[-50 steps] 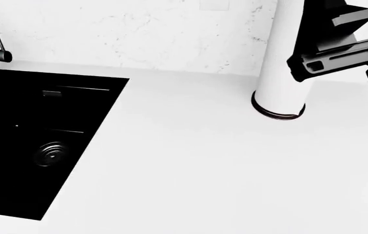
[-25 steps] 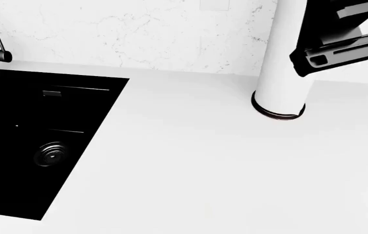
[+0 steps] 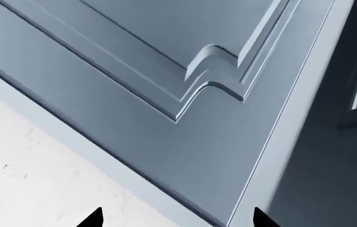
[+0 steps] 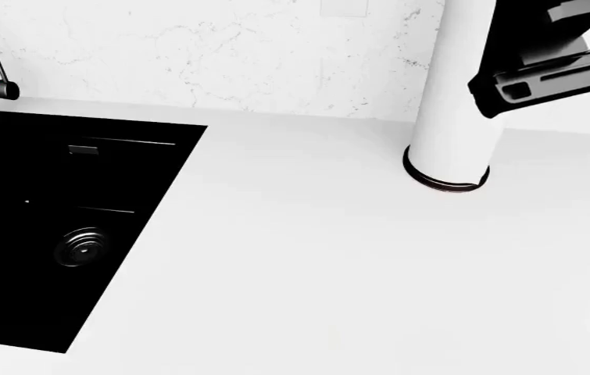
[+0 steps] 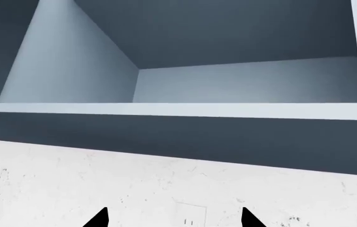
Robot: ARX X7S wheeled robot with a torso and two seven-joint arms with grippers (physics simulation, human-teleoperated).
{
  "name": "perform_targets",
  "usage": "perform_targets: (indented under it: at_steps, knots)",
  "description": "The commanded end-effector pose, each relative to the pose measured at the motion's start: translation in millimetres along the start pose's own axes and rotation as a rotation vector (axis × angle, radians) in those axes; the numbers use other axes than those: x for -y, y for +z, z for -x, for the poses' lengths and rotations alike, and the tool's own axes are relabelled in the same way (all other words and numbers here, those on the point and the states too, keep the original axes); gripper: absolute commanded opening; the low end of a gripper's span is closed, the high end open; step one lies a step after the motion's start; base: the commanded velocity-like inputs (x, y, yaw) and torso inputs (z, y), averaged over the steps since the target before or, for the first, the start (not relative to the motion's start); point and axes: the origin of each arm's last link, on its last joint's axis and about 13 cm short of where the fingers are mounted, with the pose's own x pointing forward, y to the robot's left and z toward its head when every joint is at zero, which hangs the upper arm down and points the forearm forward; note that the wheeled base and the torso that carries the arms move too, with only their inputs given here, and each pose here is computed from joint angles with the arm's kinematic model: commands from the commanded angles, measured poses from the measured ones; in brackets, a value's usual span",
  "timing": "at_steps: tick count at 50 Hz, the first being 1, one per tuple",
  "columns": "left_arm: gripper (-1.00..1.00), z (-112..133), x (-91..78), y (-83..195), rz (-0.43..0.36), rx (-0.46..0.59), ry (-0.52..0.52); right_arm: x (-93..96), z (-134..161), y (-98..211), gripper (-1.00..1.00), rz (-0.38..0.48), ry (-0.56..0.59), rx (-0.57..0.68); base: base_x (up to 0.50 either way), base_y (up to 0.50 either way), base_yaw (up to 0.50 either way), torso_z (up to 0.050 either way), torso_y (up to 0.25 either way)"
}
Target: Pick the mango, radish from the counter and place them in the cabinet. Then close the cabinet.
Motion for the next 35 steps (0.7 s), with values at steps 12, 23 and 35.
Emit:
perform_targets:
  at_steps: [12,23,35]
  knots:
    - [1.00,-20,24.4,4,0.019,-0.011,-0.129,-0.5,-1,0,1.00,-0.001,0.000,0.004,0.00,0.00,0.00,0.002,0.000]
    - [1.00,-24,39.3,-1,-0.040,-0.072,-0.253,-0.9,-1,0,1.00,-0.003,0.000,0.004,0.00,0.00,0.00,0.009,0.002]
    - [1.00,-27,58.4,-6,-0.142,-0.143,-0.410,-1.5,-1,-1,1.00,-0.005,0.000,0.006,0.00,0.00,0.00,0.005,0.001]
